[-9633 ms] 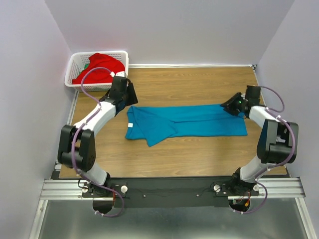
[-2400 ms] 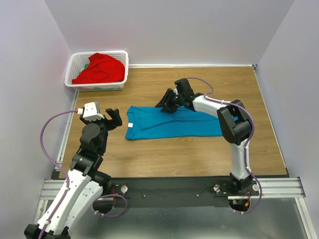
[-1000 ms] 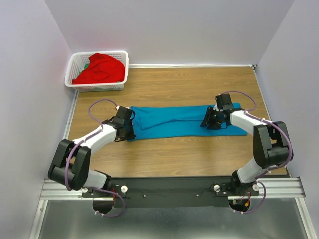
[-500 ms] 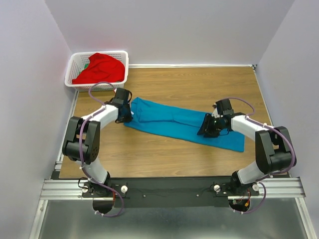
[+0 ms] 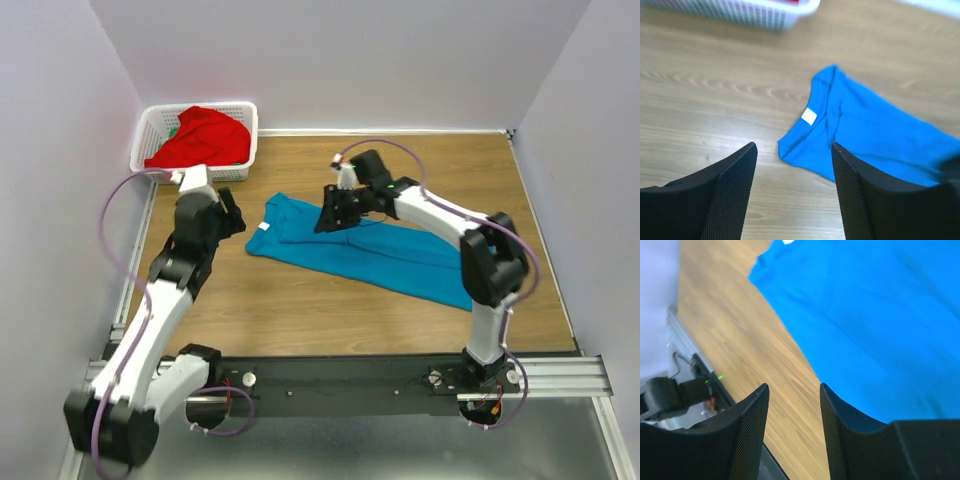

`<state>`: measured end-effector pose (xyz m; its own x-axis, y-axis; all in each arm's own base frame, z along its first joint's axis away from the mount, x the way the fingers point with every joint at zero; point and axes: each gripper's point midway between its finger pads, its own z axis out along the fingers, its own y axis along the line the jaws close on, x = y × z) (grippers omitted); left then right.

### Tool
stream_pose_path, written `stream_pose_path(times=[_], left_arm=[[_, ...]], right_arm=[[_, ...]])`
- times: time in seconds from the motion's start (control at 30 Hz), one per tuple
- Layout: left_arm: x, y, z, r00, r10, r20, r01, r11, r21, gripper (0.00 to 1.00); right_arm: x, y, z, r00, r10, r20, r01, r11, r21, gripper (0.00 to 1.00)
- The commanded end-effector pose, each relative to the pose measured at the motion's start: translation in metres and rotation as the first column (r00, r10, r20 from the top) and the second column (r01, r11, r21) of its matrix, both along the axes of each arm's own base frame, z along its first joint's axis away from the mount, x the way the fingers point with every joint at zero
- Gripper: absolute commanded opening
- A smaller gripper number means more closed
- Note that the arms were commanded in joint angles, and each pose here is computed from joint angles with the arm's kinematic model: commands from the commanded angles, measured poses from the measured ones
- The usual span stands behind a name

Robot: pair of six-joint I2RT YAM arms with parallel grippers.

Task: Fold and stack the t-shirts
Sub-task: Fold the tshirt

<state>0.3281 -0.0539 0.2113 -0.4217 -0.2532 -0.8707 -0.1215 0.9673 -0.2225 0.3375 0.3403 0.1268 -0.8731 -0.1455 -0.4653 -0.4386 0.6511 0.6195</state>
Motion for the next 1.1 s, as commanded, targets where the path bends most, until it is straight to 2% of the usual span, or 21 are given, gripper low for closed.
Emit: stream_pose_path(times=[0.0, 0.1, 0.13, 0.33, 0.5, 0.63, 0.8, 0.83, 0.93, 1.07], left_arm=[[-0.026, 0.015, 0.020, 0.990, 0.024, 0.142, -0.026, 1.000, 0.009, 0.73], [-0.047, 0.017, 0.034, 0.969, 0.030, 0.246, -0.018, 0.999, -0.047, 0.76], [-0.054, 0.016, 0.036, 0.959, 0.028, 0.283, -0.008, 0.997, -0.072, 0.76], [-0.062, 0.006, 0.028, 0.947, -0.033, 0.319, 0.064, 0.994, -0.085, 0.76], [-0.058, 0.003, 0.026, 0.945, -0.054, 0.322, 0.080, 0.994, -0.068, 0.76], [-0.056, 0.002, 0.021, 0.950, -0.059, 0.308, 0.083, 0.995, -0.063, 0.76], [-0.054, 0.002, 0.019, 0.952, -0.062, 0.301, 0.084, 0.995, -0.060, 0.76], [-0.054, 0.001, 0.019, 0.952, -0.065, 0.301, 0.087, 0.994, -0.059, 0.76], [-0.052, 0.000, 0.017, 0.953, -0.069, 0.295, 0.090, 0.994, -0.057, 0.76], [-0.051, 0.000, 0.015, 0.955, -0.073, 0.286, 0.093, 0.994, -0.056, 0.76]], right_arm=[[-0.015, 0.056, -0.029, 0.978, 0.194, -0.080, -0.187, 0.978, 0.091, 0.52], [-0.007, 0.086, -0.025, 0.963, 0.263, -0.061, -0.251, 0.955, 0.162, 0.52], [-0.009, 0.092, -0.044, 0.955, 0.280, -0.098, -0.262, 0.951, 0.163, 0.52], [0.023, 0.098, -0.095, 0.967, 0.227, -0.120, -0.213, 0.970, 0.114, 0.52], [0.066, 0.079, -0.137, 0.982, 0.105, -0.155, -0.091, 0.991, 0.093, 0.52], [0.136, 0.037, -0.150, 0.982, -0.107, -0.157, 0.123, 0.988, 0.097, 0.52], [0.210, -0.011, -0.144, 0.954, -0.269, -0.132, 0.288, 0.946, 0.148, 0.52], [0.233, -0.023, -0.132, 0.948, -0.302, -0.096, 0.315, 0.933, 0.173, 0.53], [0.267, -0.044, -0.099, 0.939, -0.345, -0.016, 0.339, 0.913, 0.225, 0.55], [0.278, -0.076, -0.045, 0.922, -0.383, 0.064, 0.356, 0.900, 0.250, 0.56]])
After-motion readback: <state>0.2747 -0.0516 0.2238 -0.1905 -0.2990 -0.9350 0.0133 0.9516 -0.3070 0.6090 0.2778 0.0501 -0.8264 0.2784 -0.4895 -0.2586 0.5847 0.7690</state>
